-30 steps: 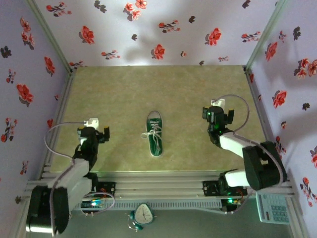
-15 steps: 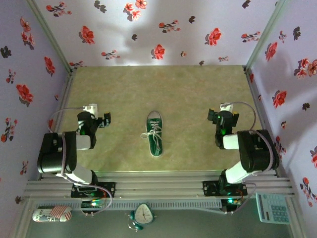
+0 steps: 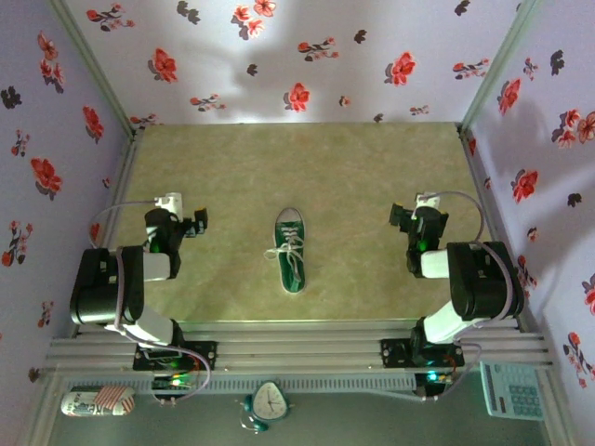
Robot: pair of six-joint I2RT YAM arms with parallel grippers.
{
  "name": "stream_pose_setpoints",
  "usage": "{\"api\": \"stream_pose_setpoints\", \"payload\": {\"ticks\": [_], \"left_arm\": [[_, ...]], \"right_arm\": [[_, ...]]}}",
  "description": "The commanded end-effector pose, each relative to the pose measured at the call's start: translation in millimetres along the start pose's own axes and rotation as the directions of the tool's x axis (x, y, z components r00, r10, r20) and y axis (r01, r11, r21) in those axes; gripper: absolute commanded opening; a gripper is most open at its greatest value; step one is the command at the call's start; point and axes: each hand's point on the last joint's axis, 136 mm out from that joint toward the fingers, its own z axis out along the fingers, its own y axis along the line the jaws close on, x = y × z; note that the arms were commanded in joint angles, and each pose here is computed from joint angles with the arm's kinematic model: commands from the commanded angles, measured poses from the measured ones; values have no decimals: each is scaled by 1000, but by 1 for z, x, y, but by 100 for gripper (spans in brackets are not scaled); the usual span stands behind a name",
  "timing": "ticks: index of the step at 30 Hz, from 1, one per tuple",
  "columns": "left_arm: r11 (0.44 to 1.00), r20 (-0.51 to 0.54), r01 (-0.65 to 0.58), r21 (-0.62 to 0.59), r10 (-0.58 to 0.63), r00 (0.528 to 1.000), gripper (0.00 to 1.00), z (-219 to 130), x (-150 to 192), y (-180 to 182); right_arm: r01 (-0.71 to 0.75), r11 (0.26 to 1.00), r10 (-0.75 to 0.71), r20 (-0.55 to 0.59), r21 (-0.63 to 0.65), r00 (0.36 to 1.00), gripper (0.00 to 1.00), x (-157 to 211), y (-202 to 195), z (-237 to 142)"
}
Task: Tie the shoes
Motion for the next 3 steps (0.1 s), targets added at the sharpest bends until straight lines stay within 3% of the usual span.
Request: {"api": "stream_pose_setpoints", "payload": {"ticks": [1, 3], "left_arm": [[1000, 44, 1, -16, 0, 999, 100, 3, -15, 3], [1000, 47, -4, -17, 4, 999, 100, 2, -15, 3]], "right_arm": [[-27, 1000, 27, 31, -10, 999, 99, -12, 1, 3], [-27, 1000, 28, 30, -10, 999, 99, -11, 1, 3]]}}
